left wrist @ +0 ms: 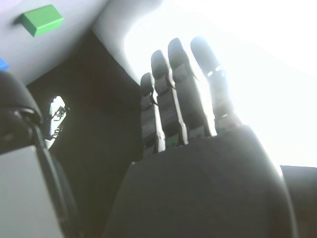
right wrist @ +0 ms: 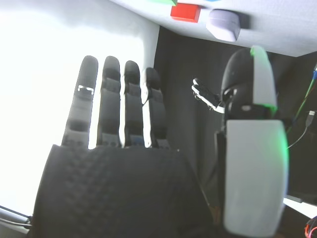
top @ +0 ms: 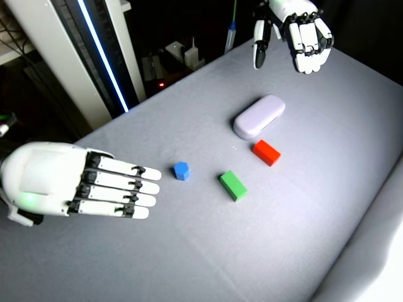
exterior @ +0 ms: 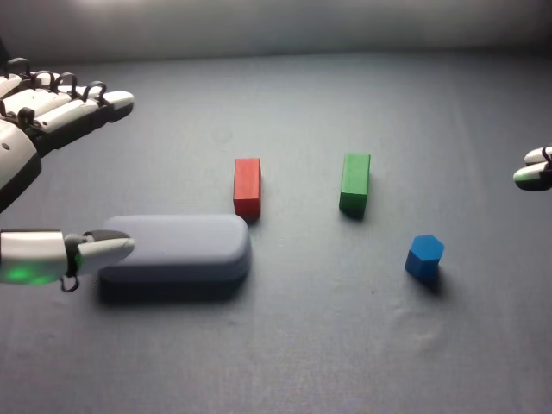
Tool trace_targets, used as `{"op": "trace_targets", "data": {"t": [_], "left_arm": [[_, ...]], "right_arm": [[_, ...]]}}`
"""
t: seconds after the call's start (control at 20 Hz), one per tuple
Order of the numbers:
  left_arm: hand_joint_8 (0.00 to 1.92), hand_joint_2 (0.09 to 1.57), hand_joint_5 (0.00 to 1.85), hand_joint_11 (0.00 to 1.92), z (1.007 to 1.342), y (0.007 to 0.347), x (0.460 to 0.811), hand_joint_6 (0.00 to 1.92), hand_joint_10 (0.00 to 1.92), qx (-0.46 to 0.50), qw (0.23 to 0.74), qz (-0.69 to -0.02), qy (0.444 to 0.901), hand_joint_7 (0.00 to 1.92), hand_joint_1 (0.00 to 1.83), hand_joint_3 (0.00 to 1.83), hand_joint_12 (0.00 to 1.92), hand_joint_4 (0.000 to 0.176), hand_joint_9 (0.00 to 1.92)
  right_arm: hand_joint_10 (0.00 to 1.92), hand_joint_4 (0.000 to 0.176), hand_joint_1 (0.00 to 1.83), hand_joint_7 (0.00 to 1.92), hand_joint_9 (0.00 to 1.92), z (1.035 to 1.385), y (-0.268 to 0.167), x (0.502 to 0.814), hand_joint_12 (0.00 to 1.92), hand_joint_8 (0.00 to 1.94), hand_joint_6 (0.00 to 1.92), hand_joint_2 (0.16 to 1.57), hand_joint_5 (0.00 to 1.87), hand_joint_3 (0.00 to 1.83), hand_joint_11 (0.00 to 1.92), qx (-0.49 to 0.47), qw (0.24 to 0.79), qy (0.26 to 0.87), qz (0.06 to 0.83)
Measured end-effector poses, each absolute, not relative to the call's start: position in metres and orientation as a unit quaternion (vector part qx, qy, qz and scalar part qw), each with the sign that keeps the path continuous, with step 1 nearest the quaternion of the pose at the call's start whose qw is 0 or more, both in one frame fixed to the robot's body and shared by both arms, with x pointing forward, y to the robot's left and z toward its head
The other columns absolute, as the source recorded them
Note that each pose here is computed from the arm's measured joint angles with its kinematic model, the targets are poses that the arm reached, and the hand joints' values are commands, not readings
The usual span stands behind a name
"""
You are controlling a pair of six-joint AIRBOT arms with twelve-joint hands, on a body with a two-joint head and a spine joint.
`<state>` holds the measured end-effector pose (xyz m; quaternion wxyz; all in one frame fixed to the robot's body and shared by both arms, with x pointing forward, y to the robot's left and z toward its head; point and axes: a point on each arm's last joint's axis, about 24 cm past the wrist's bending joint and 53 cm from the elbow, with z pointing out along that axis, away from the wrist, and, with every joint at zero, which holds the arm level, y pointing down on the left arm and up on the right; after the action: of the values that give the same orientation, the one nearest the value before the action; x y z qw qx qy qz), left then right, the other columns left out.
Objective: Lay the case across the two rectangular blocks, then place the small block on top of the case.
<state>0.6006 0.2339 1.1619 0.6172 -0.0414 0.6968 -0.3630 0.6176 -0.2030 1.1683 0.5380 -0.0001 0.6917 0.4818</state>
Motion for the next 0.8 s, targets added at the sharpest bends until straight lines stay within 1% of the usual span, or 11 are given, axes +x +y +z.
{"op": "trace_targets", "data": {"t": [0.05, 0.1, 0.15, 0.25, 0.3, 0.35, 0.4, 0.5, 0.55, 0.6, 0.8], "left_arm": [[0.01, 0.89, 0.19, 0.0, 1.162, 0.232, 0.6, 0.0, 0.02, -0.039, 0.616, -0.364, 0.697, 0.29, 0.57, 0.0, 0.67, 0.135, 0.29], [0.0, 0.88, 0.19, 0.0, 1.161, 0.231, 0.601, 0.0, 0.02, -0.036, 0.614, -0.363, 0.7, 0.29, 0.58, 0.0, 0.65, 0.138, 0.29], [0.0, 0.86, 0.22, 0.0, 1.158, 0.229, 0.603, 0.01, 0.01, -0.03, 0.61, -0.361, 0.705, 0.31, 0.61, 0.0, 0.68, 0.11, 0.31], [0.0, 0.84, 0.2, 0.0, 1.155, 0.226, 0.61, 0.0, 0.0, -0.031, 0.605, -0.362, 0.708, 0.28, 0.59, 0.0, 0.67, 0.106, 0.29], [0.0, 0.82, 0.15, 0.0, 1.15, 0.222, 0.613, 0.0, 0.0, -0.026, 0.598, -0.361, 0.715, 0.25, 0.55, 0.0, 0.7, 0.112, 0.28], [0.0, 0.78, 0.1, 0.0, 1.145, 0.216, 0.617, 0.0, 0.0, -0.02, 0.591, -0.359, 0.722, 0.19, 0.58, 0.0, 0.69, 0.134, 0.25], [0.0, 0.75, 0.1, 0.0, 1.141, 0.212, 0.621, 0.0, 0.0, -0.016, 0.585, -0.359, 0.727, 0.18, 0.68, 0.0, 0.68, 0.125, 0.24], [0.0, 0.7, 0.12, 0.0, 1.13, 0.206, 0.626, 0.0, 0.0, -0.007, 0.572, -0.354, 0.74, 0.16, 0.71, 0.0, 0.65, 0.104, 0.22], [0.0, 0.7, 0.12, 0.0, 1.12, 0.203, 0.629, 0.0, 0.0, -0.004, 0.56, -0.348, 0.752, 0.15, 0.72, 0.0, 0.63, 0.111, 0.2], [0.0, 0.69, 0.12, 0.0, 1.113, 0.202, 0.631, 0.0, 0.0, -0.003, 0.553, -0.343, 0.76, 0.14, 0.75, 0.0, 0.58, 0.128, 0.18], [0.0, 0.72, 0.12, 0.0, 1.086, 0.2, 0.64, 0.0, 0.01, 0.012, 0.522, -0.315, 0.793, 0.13, 0.81, 0.0, 0.88, 0.135, 0.22]], "right_arm": [[0.02, 0.0, 0.52, 0.42, 0.44, 1.168, -0.203, 0.617, 0.72, 0.0, 0.0, 1.36, 0.51, 0.0, 0.22, 0.0, 0.538, 0.692, 0.482], [0.01, 0.0, 0.5, 0.42, 0.45, 1.168, -0.203, 0.617, 0.72, 0.0, 0.0, 1.36, 0.51, 0.0, 0.23, 0.0, 0.538, 0.692, 0.482], [0.01, 0.0, 0.51, 0.42, 0.45, 1.168, -0.203, 0.618, 0.73, 0.0, 0.0, 1.36, 0.51, 0.0, 0.24, 0.0, 0.538, 0.692, 0.481], [0.01, 0.0, 0.57, 0.43, 0.45, 1.168, -0.203, 0.618, 0.71, 0.0, 0.0, 1.36, 0.52, 0.0, 0.23, 0.0, 0.537, 0.692, 0.481], [0.01, 0.0, 0.57, 0.43, 0.45, 1.168, -0.203, 0.617, 0.71, 0.0, 0.0, 1.35, 0.52, 0.0, 0.23, 0.0, 0.538, 0.692, 0.482], [0.01, 0.0, 0.54, 0.43, 0.46, 1.168, -0.203, 0.618, 0.71, 0.0, 0.0, 1.36, 0.52, 0.0, 0.23, 0.0, 0.537, 0.693, 0.481], [0.0, 0.0, 0.53, 0.43, 0.46, 1.168, -0.203, 0.617, 0.71, 0.0, 0.0, 1.36, 0.51, 0.0, 0.23, 0.0, 0.537, 0.692, 0.482], [0.0, 0.0, 0.51, 0.44, 0.46, 1.168, -0.202, 0.617, 0.71, 0.0, 0.0, 1.36, 0.51, 0.0, 0.23, -0.001, 0.536, 0.693, 0.482], [0.0, 0.0, 0.51, 0.44, 0.46, 1.167, -0.202, 0.617, 0.71, 0.0, 0.0, 1.36, 0.51, 0.0, 0.23, -0.001, 0.536, 0.693, 0.482], [0.0, 0.0, 0.5, 0.43, 0.45, 1.167, -0.202, 0.617, 0.71, 0.0, 0.0, 1.36, 0.51, 0.0, 0.23, -0.002, 0.535, 0.694, 0.482], [0.0, 0.0, 0.5, 0.43, 0.45, 1.166, -0.201, 0.616, 0.72, 0.0, 0.0, 1.36, 0.51, 0.0, 0.22, -0.002, 0.532, 0.695, 0.483]]}}
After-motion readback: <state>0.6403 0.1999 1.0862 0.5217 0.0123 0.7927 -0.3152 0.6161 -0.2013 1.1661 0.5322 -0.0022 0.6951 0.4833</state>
